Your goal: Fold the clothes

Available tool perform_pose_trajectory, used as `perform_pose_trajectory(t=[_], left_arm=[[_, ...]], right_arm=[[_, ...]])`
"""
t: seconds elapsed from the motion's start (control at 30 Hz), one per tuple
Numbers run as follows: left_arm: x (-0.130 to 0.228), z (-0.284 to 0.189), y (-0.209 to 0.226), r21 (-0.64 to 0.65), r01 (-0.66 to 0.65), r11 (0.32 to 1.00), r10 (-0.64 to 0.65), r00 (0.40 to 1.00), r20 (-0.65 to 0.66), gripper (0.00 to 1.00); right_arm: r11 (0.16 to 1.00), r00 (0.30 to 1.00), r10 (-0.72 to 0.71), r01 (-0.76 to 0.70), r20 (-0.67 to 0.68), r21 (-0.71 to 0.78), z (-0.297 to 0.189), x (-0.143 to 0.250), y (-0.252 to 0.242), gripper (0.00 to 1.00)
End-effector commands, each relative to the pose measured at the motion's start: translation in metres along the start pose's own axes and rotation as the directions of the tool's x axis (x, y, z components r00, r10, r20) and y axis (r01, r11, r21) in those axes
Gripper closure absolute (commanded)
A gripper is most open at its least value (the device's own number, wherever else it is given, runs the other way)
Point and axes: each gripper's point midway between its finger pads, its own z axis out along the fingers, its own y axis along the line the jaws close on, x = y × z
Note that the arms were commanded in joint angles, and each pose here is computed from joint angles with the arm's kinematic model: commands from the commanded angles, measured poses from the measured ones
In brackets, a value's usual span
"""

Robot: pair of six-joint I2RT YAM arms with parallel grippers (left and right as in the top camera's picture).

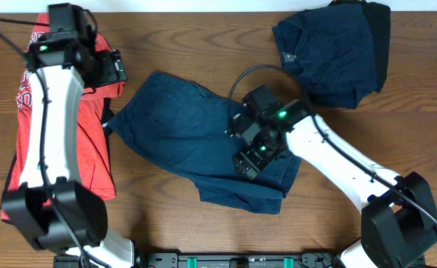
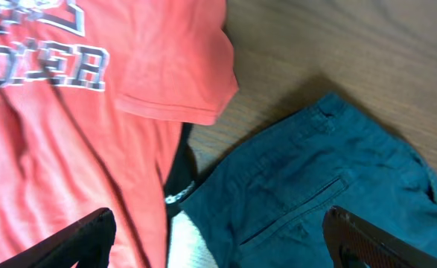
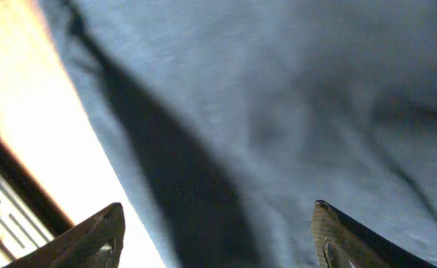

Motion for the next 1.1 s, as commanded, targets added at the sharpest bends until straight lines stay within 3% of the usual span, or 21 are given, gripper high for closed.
perform_pose_trajectory(t=[0.0, 0.3, 0.4, 0.53, 0.67, 0.8, 0.87, 1.07], left_arm=[[-0.004, -0.016, 0.000, 0.005, -0.010, 1.000, 0.010, 0.999, 0.034, 0.09], [-0.004, -0.015, 0.000, 0.005, -0.010, 1.000, 0.010, 0.999, 0.034, 0.09], [-0.005, -0.015, 0.000, 0.005, -0.010, 1.000, 0.010, 0.999, 0.035, 0.09], [-0.005, -0.015, 0.000, 0.005, -0.010, 1.000, 0.010, 0.999, 0.034, 0.09], [-0.005, -0.015, 0.000, 0.005, -0.010, 1.000, 0.010, 0.999, 0.034, 0.09], [-0.004, -0.015, -0.002, 0.010, -0.012, 1.000, 0.011, 0.999, 0.034, 0.09], [-0.004, -0.016, -0.005, 0.032, -0.013, 0.999, 0.012, 0.999, 0.032, 0.09], [-0.006, -0.016, -0.010, 0.056, -0.014, 0.998, 0.012, 0.999, 0.039, 0.09]], right_arm=[[0.998, 0.998, -0.067, 0.067, -0.012, 0.008, -0.002, 0.002, 0.016, 0.22], [0.972, 0.966, -0.214, 0.225, -0.144, 0.061, 0.021, 0.031, 0.038, 0.15], [0.968, 0.971, -0.177, 0.201, -0.161, 0.148, 0.027, 0.035, 0.026, 0.19], [0.959, 0.986, -0.104, 0.135, -0.134, 0.248, 0.030, 0.032, 0.006, 0.36], [0.960, 0.993, -0.084, 0.104, -0.085, 0.259, 0.030, 0.021, 0.001, 0.68], [0.961, 0.997, -0.068, 0.077, -0.042, 0.266, 0.028, 0.012, -0.006, 0.93], [0.961, 0.998, -0.052, 0.056, -0.023, 0.271, 0.026, 0.009, -0.013, 0.99], [0.958, 0.998, 0.061, -0.063, 0.016, 0.280, 0.015, 0.011, -0.050, 0.99]])
